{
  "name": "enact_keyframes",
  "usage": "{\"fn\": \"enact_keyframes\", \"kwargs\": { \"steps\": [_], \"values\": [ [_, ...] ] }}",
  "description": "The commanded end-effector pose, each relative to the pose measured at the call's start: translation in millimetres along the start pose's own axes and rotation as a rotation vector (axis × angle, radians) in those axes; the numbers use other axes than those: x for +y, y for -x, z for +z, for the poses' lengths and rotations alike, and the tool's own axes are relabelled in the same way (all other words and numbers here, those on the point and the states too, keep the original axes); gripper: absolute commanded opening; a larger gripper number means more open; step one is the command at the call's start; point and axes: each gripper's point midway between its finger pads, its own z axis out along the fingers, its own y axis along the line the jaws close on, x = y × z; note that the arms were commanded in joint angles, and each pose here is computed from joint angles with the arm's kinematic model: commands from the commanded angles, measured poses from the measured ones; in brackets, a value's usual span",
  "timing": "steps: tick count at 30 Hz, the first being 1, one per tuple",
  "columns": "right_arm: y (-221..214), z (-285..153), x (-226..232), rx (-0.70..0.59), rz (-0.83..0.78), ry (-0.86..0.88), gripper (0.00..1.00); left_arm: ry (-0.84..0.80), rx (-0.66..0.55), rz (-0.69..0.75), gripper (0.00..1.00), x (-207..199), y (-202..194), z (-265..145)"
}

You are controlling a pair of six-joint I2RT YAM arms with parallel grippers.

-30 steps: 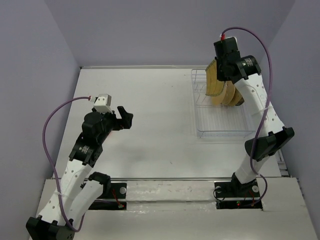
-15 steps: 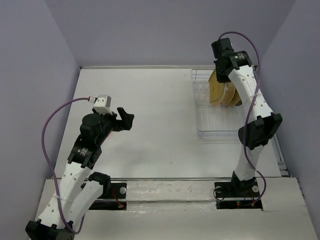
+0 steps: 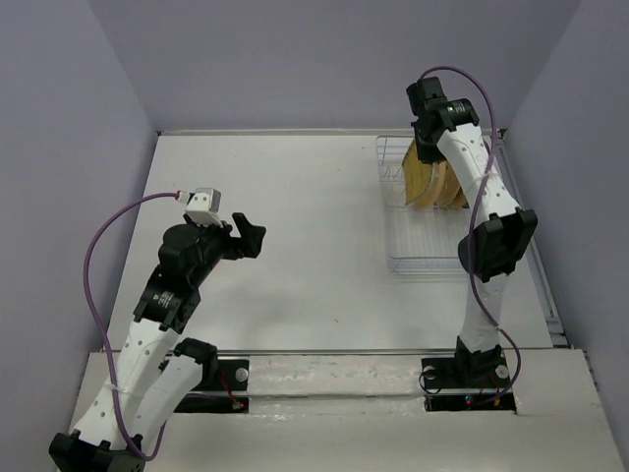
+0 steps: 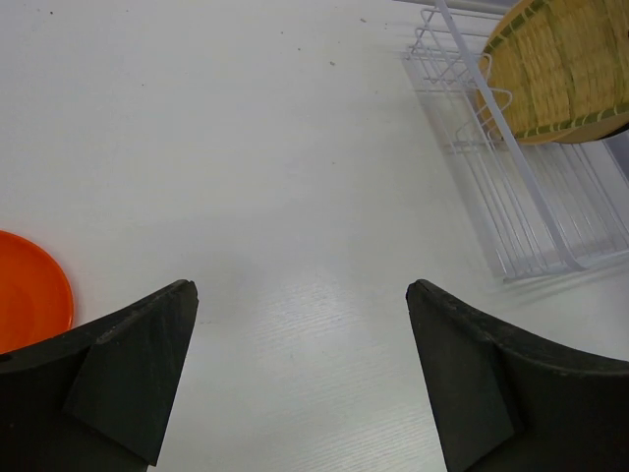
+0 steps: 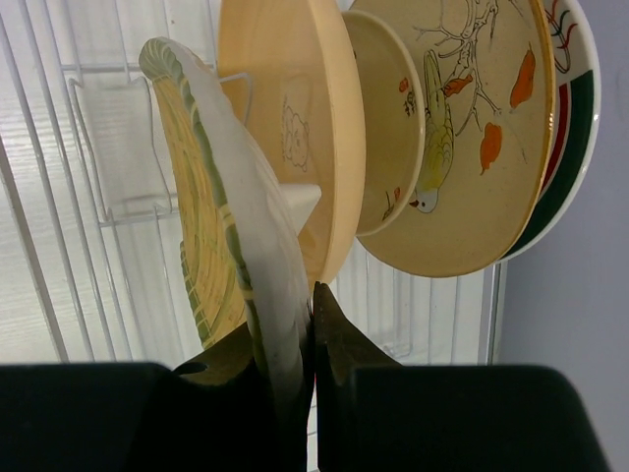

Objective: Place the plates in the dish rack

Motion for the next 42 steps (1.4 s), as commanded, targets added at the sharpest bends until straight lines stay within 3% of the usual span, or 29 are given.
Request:
{"fn": "enact_keyframes", "kwargs": {
  "steps": [1, 8, 19, 20, 25, 27, 36, 41, 42],
  "values": [
    [20, 0, -6, -0.06, 0.024, -0.006, 0.07, -0.032, -0.026, 0.023, 0.99, -6, 5, 1],
    [24, 5, -12, -0.068, 0.055, -0.031, 0.07, -0.025, -0.019, 0.023, 0.99, -5, 4, 2],
    [19, 32, 16, -0.04, 0.017, 0.05, 0.07, -0.005, 0.002, 0.018, 0.99, -1, -1, 7],
    [20, 33, 16, -0.046, 0.019, 0.046, 0.09, -0.001, 0.004, 0.018, 0.99, 0, -2, 7],
    [20, 31, 11, -0.066, 0.034, 0.026, 0.52, 0.024, 0.02, 0.012, 0.99, 5, -5, 11],
    [25, 24, 9, -0.093, 0.045, 0.035, 0.62, 0.029, 0.024, 0.013, 0.99, 6, -6, 12],
    [41, -24, 11, -0.229, 0.133, 0.183, 0.75, 0.056, 0.018, 0.012, 0.99, 11, -6, 12],
    [53, -100, 19, -0.428, 0.182, 0.365, 0.78, 0.055, -0.007, 0.008, 0.99, 10, 0, 10],
    [42, -100, 30, -0.418, 0.176, 0.398, 0.78, 0.055, -0.014, 0.006, 0.99, 9, 2, 9]
  ]
}}
